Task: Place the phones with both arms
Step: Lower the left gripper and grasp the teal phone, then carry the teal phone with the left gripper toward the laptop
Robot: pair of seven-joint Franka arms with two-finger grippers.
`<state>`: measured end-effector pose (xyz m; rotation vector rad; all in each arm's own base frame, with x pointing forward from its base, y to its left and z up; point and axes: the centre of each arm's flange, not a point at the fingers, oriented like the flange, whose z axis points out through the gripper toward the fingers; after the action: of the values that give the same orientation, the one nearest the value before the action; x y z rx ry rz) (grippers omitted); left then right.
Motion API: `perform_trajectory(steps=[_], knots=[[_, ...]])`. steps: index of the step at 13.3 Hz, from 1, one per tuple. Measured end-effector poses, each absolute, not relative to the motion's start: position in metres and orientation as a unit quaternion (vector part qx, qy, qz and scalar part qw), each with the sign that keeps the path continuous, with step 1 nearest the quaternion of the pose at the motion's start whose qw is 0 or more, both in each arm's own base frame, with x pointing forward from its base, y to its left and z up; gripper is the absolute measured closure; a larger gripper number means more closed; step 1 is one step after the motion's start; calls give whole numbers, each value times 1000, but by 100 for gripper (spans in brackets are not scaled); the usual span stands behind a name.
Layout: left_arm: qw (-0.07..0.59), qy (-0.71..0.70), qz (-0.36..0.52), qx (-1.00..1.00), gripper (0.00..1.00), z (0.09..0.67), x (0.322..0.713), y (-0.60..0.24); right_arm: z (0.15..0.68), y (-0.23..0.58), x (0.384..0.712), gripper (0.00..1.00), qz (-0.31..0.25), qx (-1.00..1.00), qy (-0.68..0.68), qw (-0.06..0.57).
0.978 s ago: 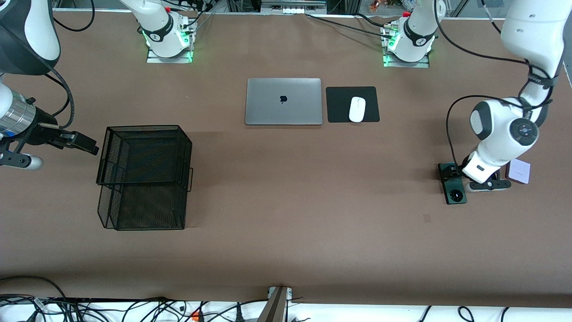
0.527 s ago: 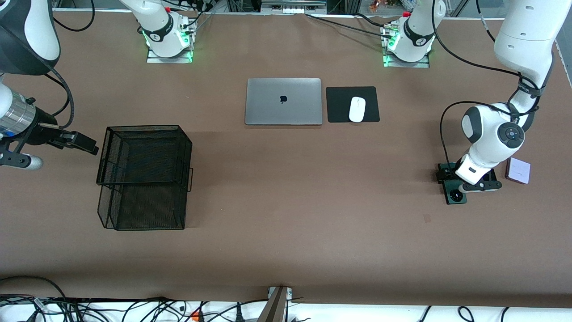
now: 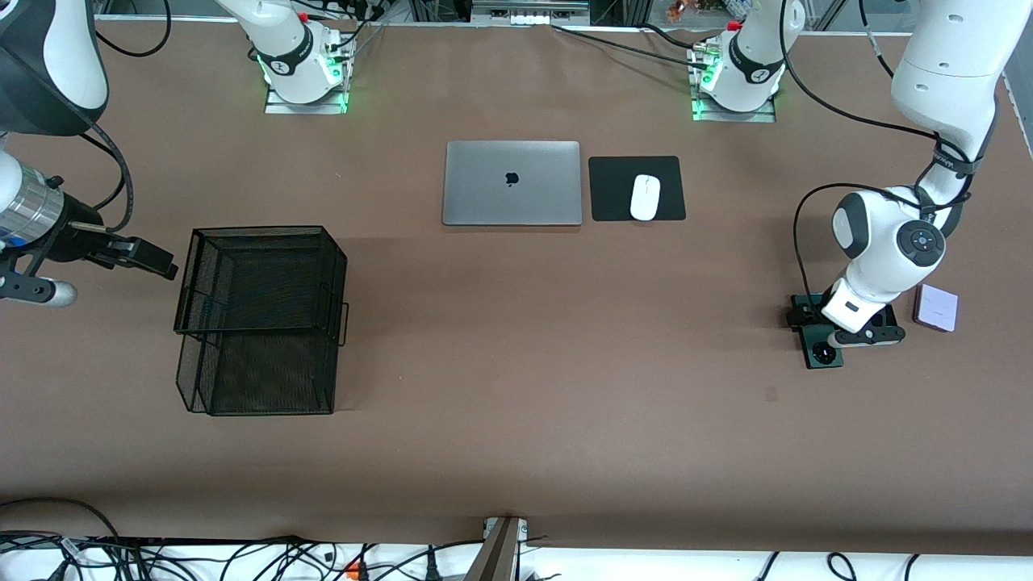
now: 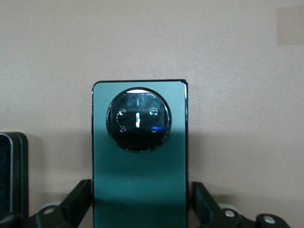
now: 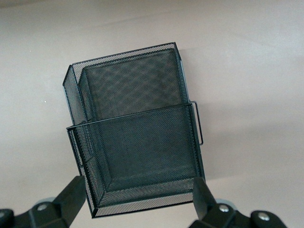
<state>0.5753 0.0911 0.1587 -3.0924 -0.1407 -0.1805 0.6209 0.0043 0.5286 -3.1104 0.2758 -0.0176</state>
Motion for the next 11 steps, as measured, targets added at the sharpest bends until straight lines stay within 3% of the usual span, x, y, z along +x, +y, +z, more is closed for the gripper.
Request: perform_trajectory(steps=[1, 6, 11], knots=[[21, -46, -60, -997, 19, 162, 576, 92, 529, 4, 621, 0, -6, -996, 88, 9], [20, -46, -59, -997, 19, 164, 580, 91, 529, 4, 621, 0, -6, -996, 88, 9], [-7, -63, -35, -997, 21, 222, 642, 41, 528, 4, 621, 0, -5, -996, 88, 9]])
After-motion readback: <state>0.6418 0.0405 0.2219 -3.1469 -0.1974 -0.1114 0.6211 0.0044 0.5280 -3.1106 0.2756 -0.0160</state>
